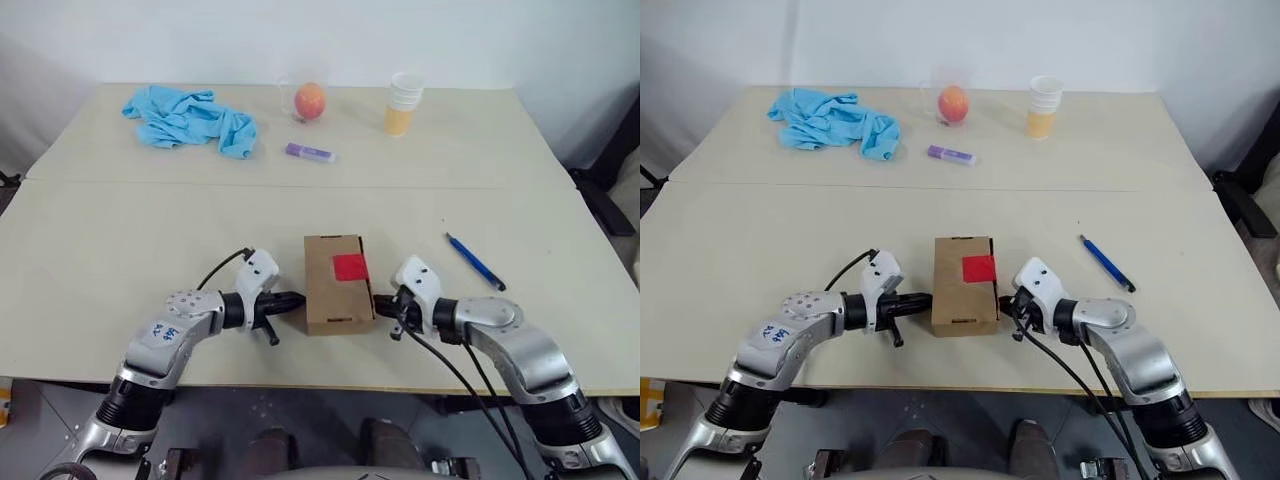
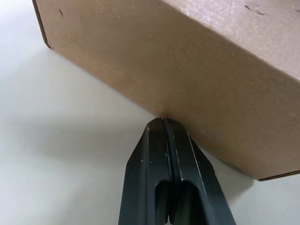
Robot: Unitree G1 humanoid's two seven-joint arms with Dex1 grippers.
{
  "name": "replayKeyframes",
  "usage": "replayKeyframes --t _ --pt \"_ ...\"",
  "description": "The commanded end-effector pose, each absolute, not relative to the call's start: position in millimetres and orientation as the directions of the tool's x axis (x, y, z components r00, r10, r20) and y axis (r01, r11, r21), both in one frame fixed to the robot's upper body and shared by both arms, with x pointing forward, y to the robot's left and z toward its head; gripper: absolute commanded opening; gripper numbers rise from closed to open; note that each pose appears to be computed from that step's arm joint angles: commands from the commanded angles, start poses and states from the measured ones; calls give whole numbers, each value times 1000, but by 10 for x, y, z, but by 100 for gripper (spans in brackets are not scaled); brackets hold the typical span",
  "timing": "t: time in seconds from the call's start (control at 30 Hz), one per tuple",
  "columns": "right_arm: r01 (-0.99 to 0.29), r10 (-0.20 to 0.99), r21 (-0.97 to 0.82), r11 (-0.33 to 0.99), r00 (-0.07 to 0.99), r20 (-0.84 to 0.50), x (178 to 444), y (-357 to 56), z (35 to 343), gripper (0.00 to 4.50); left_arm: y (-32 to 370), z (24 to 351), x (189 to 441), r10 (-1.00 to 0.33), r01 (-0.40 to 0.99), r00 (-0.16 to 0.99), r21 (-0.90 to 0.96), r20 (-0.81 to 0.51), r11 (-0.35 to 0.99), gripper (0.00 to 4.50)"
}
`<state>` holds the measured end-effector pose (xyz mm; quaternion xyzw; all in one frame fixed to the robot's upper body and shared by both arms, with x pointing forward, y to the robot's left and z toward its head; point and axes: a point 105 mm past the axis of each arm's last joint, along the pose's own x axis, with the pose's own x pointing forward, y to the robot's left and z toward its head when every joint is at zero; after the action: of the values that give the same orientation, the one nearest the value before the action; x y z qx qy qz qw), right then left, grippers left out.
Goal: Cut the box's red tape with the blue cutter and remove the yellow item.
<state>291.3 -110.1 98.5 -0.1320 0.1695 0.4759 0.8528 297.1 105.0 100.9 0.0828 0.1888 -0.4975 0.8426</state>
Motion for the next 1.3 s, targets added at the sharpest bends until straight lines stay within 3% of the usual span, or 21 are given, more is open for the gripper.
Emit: replayKeyframes --t 0.03,0.13,0.27,0.47,0.67,1.3 --pt "-836 774 -19 548 516 -368 2877 -1349 1303 20 1299 1191 2959 -785 886 422 23 -453 462 0" --pt "-837 801 80 542 486 -349 2780 -1465 1577 97 1485 1421 3001 -778 904 398 64 -486 423 0" --pt "-821 804 150 551 474 -360 2752 -1463 1755 233 1256 1745 2926 -857 968 243 56 -455 244 0" --pt "-760 787 245 601 510 -347 2909 -1252 1813 438 845 1739 3121 -879 968 249 81 -407 237 0" --pt "-744 755 223 631 522 -396 2970 -1161 1664 445 639 1553 3159 -861 961 268 61 -433 269 0" --pt "-663 685 240 709 569 -454 3104 -1505 1461 445 655 1304 3099 -830 964 249 43 -499 263 0"
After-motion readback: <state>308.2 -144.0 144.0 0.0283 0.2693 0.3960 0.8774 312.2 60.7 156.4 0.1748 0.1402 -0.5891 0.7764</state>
